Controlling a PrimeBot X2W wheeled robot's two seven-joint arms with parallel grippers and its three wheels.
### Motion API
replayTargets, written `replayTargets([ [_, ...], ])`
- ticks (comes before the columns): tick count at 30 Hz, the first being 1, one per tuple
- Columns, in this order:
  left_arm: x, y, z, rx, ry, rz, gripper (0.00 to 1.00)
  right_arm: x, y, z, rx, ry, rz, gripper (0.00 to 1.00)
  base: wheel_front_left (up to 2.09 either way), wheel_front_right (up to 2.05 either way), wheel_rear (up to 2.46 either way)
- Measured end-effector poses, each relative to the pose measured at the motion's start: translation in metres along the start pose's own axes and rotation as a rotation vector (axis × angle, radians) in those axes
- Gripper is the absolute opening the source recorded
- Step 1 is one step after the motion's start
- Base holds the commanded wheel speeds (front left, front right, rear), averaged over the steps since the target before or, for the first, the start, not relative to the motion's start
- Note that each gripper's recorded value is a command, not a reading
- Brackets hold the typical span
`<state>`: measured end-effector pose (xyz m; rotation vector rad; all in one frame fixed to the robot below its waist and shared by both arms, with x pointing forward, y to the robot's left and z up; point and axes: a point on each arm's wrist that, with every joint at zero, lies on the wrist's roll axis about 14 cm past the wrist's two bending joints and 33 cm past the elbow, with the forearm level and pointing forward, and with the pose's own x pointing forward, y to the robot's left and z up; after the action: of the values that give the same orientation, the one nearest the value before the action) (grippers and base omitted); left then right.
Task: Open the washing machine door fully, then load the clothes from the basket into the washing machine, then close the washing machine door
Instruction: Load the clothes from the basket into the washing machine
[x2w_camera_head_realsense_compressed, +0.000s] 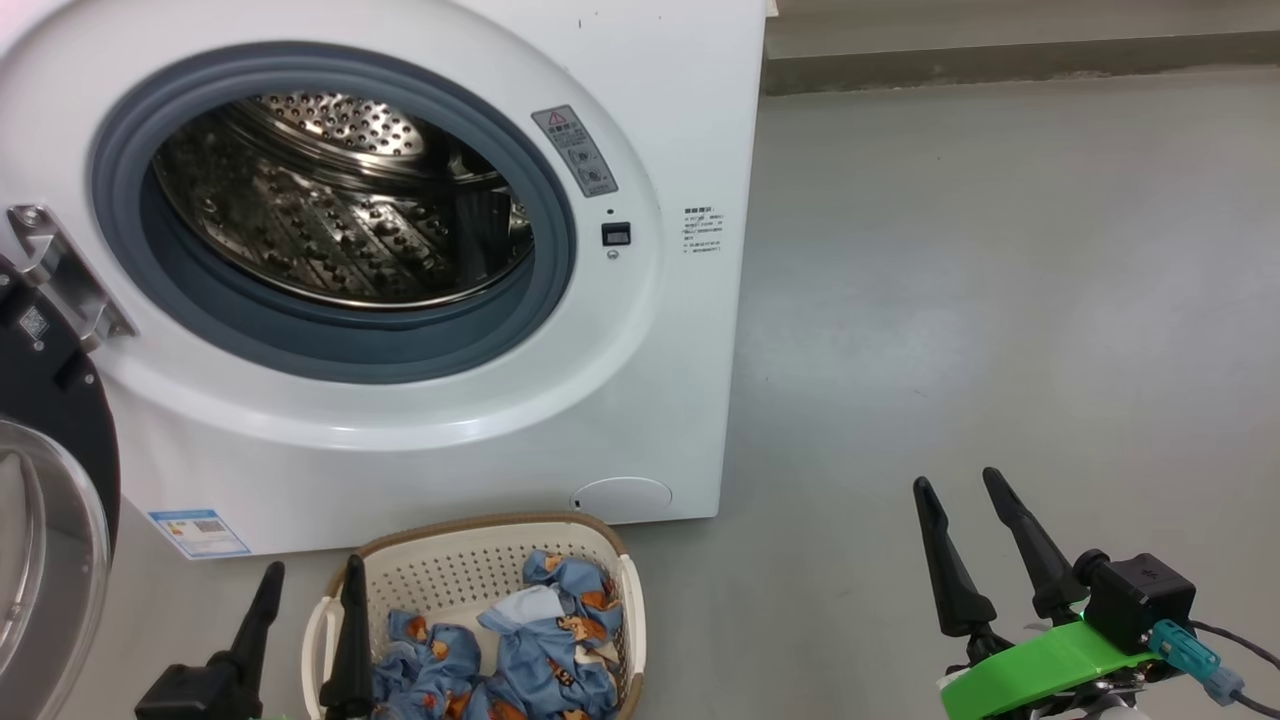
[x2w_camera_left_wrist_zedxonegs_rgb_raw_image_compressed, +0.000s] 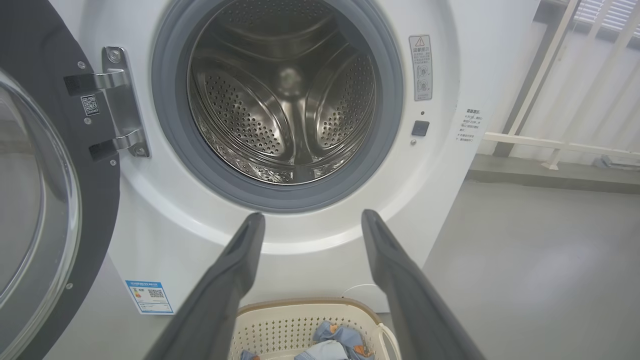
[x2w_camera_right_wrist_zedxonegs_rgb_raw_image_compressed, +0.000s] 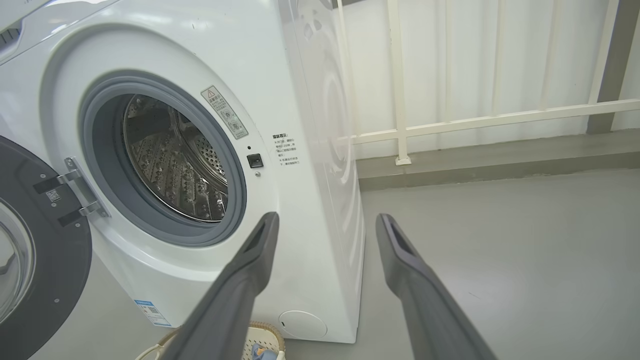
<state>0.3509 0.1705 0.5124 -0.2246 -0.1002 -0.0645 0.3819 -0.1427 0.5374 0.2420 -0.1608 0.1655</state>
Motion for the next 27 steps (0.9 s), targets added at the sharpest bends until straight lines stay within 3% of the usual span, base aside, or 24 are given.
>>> replayTargets([
  [27, -0.0008, -0.0004, -0.0046, -0.004, 0.013, 0.000, 1.00, 0.0010, 0.0016, -0.0023, 0.002, 0.006, 0.005, 1.00, 0.00, 0.00, 0.00],
])
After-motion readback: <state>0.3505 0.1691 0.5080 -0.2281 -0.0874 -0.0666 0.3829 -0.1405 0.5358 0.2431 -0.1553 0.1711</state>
